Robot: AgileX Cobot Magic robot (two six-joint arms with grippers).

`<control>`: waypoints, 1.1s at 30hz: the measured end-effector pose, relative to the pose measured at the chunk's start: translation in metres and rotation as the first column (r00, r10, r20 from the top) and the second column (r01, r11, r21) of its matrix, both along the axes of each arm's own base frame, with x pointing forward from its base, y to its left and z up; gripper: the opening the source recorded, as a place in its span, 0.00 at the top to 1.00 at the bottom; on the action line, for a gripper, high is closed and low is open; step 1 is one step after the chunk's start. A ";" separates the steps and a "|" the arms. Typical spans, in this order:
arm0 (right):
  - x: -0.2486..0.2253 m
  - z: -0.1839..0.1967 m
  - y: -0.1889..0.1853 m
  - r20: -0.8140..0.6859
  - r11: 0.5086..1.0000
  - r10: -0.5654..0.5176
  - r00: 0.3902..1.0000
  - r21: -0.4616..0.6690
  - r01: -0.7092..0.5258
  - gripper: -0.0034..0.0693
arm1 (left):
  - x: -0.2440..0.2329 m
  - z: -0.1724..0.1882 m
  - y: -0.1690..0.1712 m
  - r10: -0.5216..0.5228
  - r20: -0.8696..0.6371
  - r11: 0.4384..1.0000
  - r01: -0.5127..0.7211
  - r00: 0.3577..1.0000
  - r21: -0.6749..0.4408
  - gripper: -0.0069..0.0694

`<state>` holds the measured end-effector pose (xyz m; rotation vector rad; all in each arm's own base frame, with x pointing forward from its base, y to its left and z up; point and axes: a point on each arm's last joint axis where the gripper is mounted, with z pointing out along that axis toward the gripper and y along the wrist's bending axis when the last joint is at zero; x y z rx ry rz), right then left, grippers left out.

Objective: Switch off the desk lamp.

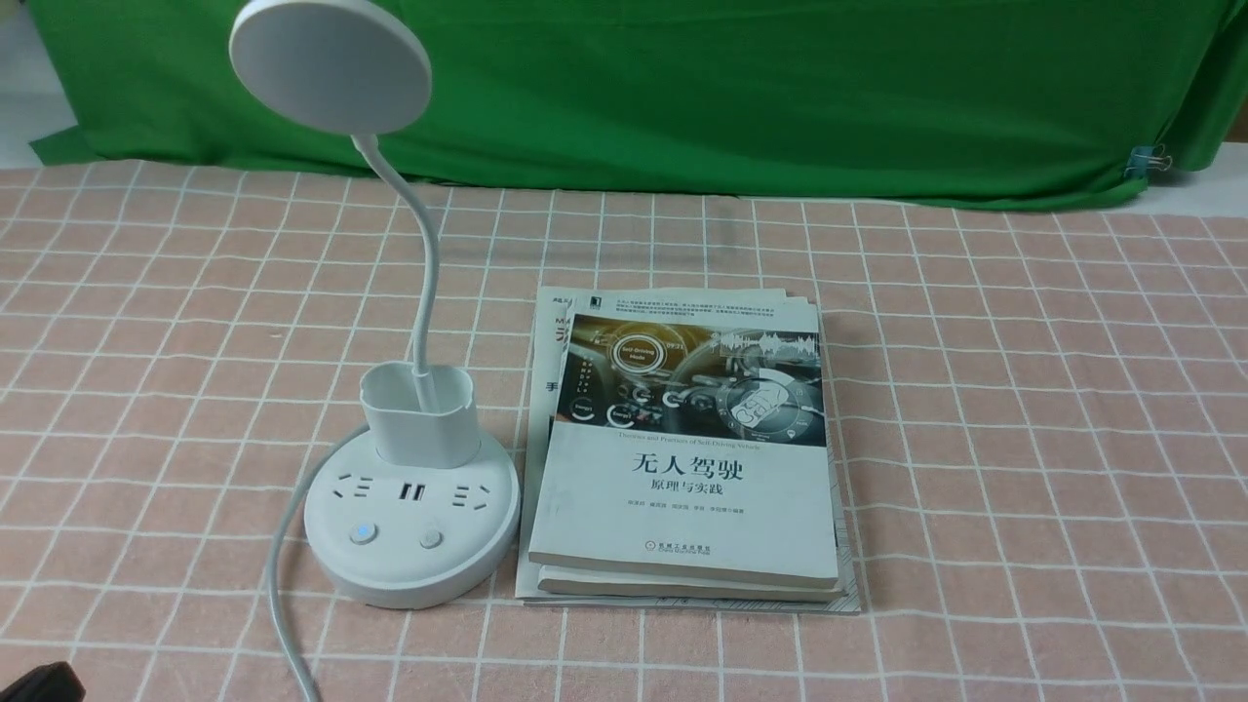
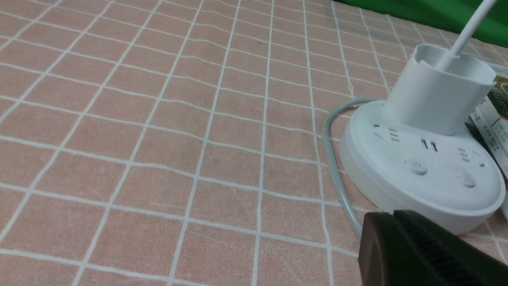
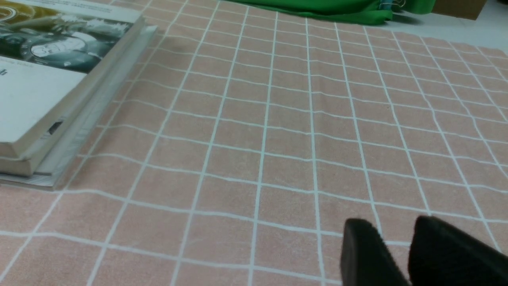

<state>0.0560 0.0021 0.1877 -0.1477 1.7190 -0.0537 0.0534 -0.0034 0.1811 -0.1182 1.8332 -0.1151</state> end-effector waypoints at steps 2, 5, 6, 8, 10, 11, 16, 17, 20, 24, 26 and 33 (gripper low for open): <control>0.000 0.000 0.000 0.000 1.000 0.000 1.000 0.000 0.000 0.62 | 0.000 0.000 0.000 0.008 0.013 1.000 -0.008 1.000 -0.023 0.90; 0.000 0.000 0.000 0.000 1.000 0.000 1.000 0.000 0.000 0.62 | 0.001 0.002 0.000 0.014 0.031 0.999 -0.013 0.999 -0.035 0.90; 0.000 0.000 0.000 0.000 1.000 0.000 1.000 0.000 0.000 0.62 | 0.001 0.002 0.000 0.015 0.034 0.999 -0.013 0.999 -0.035 0.90; 0.000 0.000 0.000 0.000 1.000 0.000 1.000 0.000 0.000 0.62 | 0.001 0.002 0.000 0.015 0.038 0.999 -0.014 0.999 -0.036 0.90; 0.000 0.000 0.000 0.000 1.000 0.000 1.000 0.000 0.000 0.62 | 0.001 0.002 0.000 0.016 0.037 0.999 -0.014 0.999 -0.037 0.90; 0.000 0.000 0.000 0.000 1.000 0.000 1.000 0.000 0.000 0.62 | 0.001 0.002 0.000 0.016 0.037 0.999 -0.014 0.999 -0.038 0.90; 0.000 0.000 0.000 0.000 1.000 0.000 1.000 0.000 0.000 0.62 | 0.001 0.002 0.000 0.016 0.037 0.999 -0.015 0.999 -0.040 0.90; 0.000 0.000 0.000 0.000 1.000 0.000 1.000 0.000 0.000 0.62 | 0.001 0.002 0.000 0.016 0.037 0.999 -0.015 0.999 -0.040 0.90; 0.000 0.000 0.000 0.000 1.000 0.000 1.000 0.000 0.000 0.62 | 0.001 0.002 0.000 0.016 0.038 0.999 -0.015 0.999 -0.039 0.90; 0.000 0.000 0.000 0.000 1.000 0.000 1.000 0.000 0.000 0.62 | 0.001 0.002 0.000 0.016 0.038 0.999 -0.015 0.999 -0.039 0.90; 0.000 0.000 0.000 0.000 1.000 0.000 1.000 0.000 0.000 0.62 | 0.001 0.002 0.000 0.016 0.038 0.999 -0.015 0.999 -0.039 0.90; 0.000 0.000 0.000 0.000 1.000 0.000 1.000 0.000 0.000 0.62 | 0.001 0.002 0.000 0.016 0.038 0.999 -0.015 0.999 -0.039 0.90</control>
